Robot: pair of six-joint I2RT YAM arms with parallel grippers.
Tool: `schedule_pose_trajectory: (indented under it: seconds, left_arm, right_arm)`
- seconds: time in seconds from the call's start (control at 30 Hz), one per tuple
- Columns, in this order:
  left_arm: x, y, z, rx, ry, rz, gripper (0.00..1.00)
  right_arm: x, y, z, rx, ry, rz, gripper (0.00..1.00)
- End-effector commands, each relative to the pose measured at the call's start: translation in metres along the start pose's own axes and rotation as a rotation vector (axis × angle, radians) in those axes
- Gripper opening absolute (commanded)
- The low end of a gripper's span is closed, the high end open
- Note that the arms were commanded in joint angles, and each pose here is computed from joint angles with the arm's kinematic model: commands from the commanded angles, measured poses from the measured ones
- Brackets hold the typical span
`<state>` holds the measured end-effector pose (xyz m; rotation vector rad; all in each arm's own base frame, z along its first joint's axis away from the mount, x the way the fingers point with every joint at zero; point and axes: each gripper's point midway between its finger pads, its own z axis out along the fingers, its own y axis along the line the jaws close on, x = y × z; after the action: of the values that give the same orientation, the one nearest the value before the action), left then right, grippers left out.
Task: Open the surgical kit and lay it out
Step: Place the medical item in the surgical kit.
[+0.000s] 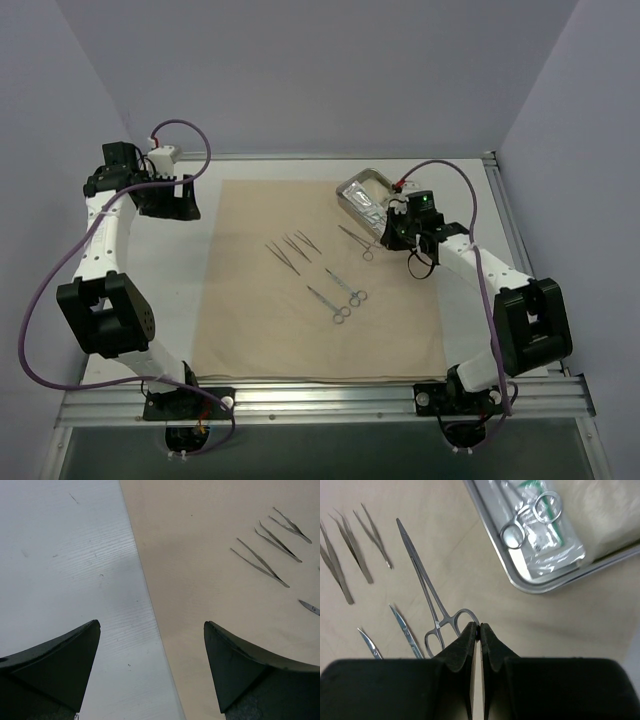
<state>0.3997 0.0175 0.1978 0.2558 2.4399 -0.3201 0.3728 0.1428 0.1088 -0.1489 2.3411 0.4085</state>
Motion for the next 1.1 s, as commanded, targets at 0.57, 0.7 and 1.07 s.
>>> schedule_pose_trajectory:
  seconds: [0.57, 0.7, 1.07]
  left_arm:
    - [-0.010, -0.007, -0.017, 0.018, -0.074, 0.038, 0.94]
    - [-0.010, -0.007, -0.016, 0.022, -0.074, 0.033, 0.94]
    - [-0.009, -0.005, -0.018, 0.016, -0.071, 0.029, 0.94]
  right_arm:
    - [0.092, -0.014, 0.011, 0.072, 0.186, 0.095, 0.00]
    - [0.111, -0.022, 0.012, 0.101, 0.260, 0.089, 0.00]
    - [0.124, -0.034, 0.021, 0.148, 0.326, 0.038, 0.03]
